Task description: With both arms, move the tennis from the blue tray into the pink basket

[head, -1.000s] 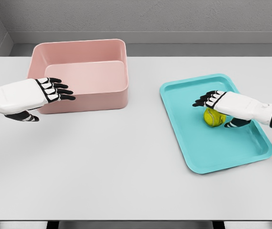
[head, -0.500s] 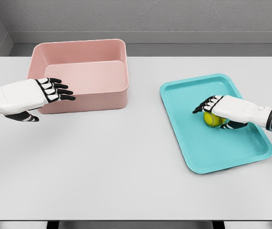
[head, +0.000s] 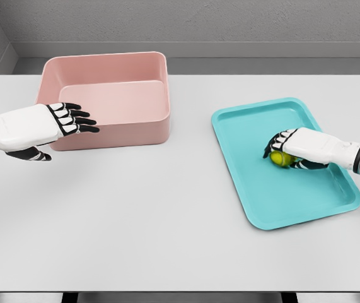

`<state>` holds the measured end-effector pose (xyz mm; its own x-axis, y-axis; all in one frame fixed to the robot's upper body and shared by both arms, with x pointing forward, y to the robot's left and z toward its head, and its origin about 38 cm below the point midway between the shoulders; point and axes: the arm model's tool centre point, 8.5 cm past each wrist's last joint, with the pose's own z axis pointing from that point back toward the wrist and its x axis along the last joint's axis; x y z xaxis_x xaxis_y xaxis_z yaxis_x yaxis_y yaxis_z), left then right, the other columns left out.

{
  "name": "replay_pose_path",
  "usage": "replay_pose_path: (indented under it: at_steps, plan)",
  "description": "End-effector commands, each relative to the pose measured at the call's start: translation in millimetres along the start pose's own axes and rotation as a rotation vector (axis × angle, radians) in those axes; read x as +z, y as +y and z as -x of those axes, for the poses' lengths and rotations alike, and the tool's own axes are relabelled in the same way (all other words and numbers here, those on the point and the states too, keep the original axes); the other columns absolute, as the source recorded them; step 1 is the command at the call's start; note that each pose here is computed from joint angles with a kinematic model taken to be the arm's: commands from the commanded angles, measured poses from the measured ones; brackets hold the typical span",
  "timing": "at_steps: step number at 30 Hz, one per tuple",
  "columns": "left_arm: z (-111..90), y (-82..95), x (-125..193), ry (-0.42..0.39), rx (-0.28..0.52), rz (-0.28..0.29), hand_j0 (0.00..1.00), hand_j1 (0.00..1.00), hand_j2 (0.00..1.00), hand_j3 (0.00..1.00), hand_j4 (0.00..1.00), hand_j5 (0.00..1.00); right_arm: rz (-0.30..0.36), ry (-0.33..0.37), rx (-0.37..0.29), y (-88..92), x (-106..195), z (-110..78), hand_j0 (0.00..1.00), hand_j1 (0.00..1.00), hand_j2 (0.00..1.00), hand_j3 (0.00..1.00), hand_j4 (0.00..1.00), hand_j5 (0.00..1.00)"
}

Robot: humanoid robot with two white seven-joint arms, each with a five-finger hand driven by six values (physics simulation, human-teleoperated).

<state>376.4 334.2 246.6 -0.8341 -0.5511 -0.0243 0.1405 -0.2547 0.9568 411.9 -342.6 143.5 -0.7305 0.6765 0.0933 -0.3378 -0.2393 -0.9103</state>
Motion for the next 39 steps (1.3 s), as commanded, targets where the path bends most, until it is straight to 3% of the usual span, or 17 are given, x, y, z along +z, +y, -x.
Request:
replay_pose_path:
  at_steps: [1, 6, 14, 26, 39]
  plan:
    - [0.1, 0.7, 0.2, 0.0, 0.005, -0.005, 1.0, 1.0, 1.0, 1.0, 1.0, 1.0, 0.001, 0.002, 0.0, -0.3, 0.5, 0.5, 0.57, 0.57, 0.57, 0.57, 0.57, 0.57]
    - [0.0, 0.0, 0.1, 0.0, 0.005, -0.003, 1.0, 1.0, 1.0, 1.0, 1.0, 1.0, 0.012, 0.005, 0.001, -3.8, 1.4, 1.4, 0.48, 0.48, 0.48, 0.48, 0.48, 0.48]
    - [0.0, 0.0, 0.1, 0.0, 0.005, -0.003, 1.0, 1.0, 1.0, 1.0, 1.0, 1.0, 0.042, 0.001, 0.02, -19.4, 1.2, 2.0, 0.48, 0.48, 0.48, 0.48, 0.48, 0.48]
    - [-0.9, -1.7, -0.1, -0.002, 0.008, 0.0, 1.0, 1.0, 1.0, 1.0, 1.0, 1.0, 0.087, -0.076, 0.096, -47.4, -5.3, -23.4, 0.46, 0.46, 0.46, 0.46, 0.46, 0.46]
    - [-1.5, -3.2, -0.7, -0.003, 0.007, 0.006, 1.0, 1.0, 1.0, 1.0, 1.0, 1.0, 0.12, -0.187, 0.22, -77.2, -17.4, -66.2, 0.43, 0.43, 0.43, 0.43, 0.43, 0.43]
